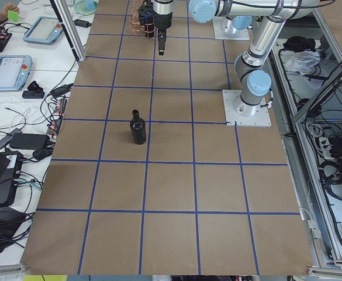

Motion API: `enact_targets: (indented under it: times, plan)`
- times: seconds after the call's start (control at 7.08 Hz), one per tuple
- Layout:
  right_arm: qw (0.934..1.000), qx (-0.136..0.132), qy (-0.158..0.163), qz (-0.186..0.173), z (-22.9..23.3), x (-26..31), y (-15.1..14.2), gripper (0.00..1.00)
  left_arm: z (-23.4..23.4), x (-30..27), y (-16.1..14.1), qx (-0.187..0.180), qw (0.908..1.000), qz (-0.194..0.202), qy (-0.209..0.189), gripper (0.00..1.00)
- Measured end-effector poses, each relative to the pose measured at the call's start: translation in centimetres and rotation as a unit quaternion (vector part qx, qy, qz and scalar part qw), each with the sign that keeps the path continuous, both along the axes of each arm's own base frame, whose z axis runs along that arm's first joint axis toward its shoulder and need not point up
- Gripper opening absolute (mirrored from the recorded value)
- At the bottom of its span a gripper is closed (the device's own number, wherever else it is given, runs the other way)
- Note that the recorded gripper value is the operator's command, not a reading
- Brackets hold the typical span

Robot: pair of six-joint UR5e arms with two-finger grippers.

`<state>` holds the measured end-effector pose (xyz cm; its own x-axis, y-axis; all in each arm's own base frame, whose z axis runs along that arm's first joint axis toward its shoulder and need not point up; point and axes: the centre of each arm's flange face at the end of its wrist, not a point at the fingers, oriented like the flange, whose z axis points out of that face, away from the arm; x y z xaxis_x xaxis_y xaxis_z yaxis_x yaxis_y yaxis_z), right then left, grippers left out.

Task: Place wine into wine basket
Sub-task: 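Close the left gripper around the bottle neck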

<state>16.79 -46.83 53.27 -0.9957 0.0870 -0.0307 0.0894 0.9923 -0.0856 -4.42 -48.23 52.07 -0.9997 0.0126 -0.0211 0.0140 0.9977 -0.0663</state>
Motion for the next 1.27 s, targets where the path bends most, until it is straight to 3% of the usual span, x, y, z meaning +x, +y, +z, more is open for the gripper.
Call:
enact_targets:
  times: [0.71, 1.27]
  plan:
    - [1.0, 0.0, 0.0, 0.0, 0.0, 0.0, 0.0, 1.0, -2.5, 19.1, -4.5, -0.013, 0.9999, -0.003, 0.009, 1.0]
    - [1.0, 0.001, 0.0, 0.0, 0.0, 0.0, 0.0, 1.0, -10.1, 25.3, -10.4, -0.008, 0.9998, -0.016, 0.01, 1.0]
